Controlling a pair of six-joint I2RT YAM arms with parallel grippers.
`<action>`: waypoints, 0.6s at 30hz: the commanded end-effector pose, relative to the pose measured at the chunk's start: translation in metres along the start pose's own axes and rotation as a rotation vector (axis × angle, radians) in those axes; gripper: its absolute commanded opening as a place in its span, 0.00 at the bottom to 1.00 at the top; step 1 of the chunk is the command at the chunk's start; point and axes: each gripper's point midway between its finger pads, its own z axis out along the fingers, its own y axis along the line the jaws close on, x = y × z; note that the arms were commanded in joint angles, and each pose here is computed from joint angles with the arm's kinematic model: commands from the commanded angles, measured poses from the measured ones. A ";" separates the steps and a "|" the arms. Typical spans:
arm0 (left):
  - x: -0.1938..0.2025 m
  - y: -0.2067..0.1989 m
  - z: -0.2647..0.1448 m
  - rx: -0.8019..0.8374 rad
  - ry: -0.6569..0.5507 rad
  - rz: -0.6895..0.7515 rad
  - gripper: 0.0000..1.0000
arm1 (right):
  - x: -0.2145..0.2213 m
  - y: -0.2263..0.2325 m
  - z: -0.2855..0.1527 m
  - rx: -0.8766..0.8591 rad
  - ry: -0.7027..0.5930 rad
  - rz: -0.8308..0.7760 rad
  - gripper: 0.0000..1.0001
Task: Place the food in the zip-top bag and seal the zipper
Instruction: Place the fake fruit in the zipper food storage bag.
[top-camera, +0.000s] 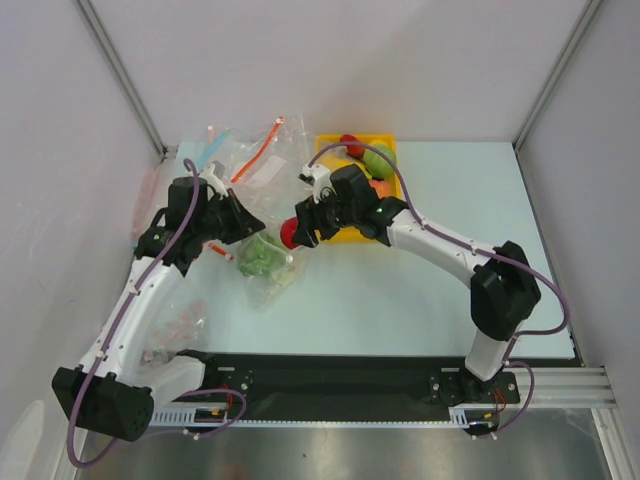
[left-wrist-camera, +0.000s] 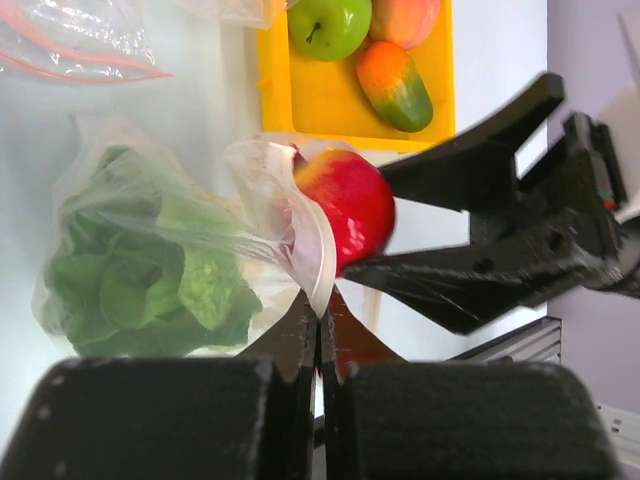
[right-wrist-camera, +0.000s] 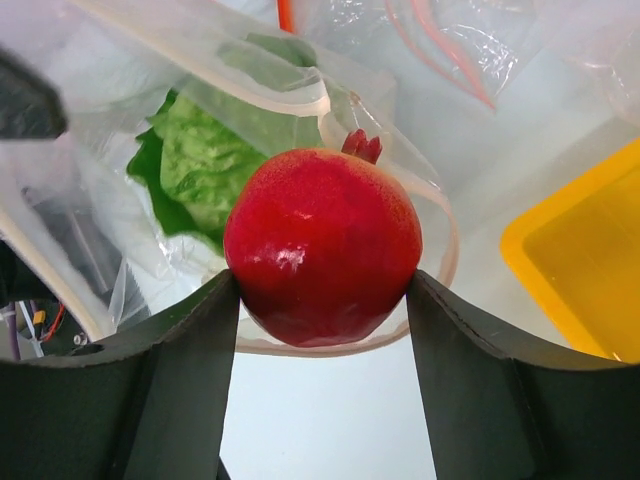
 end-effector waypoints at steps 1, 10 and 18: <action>-0.018 -0.015 -0.004 0.034 -0.028 -0.018 0.00 | -0.032 0.023 -0.033 -0.048 -0.122 -0.052 0.46; -0.028 -0.025 0.007 0.065 -0.007 -0.026 0.00 | -0.019 0.043 -0.053 -0.125 -0.158 -0.084 0.46; -0.034 -0.046 0.014 0.149 0.019 -0.009 0.00 | -0.020 0.039 -0.045 -0.120 -0.151 -0.112 0.45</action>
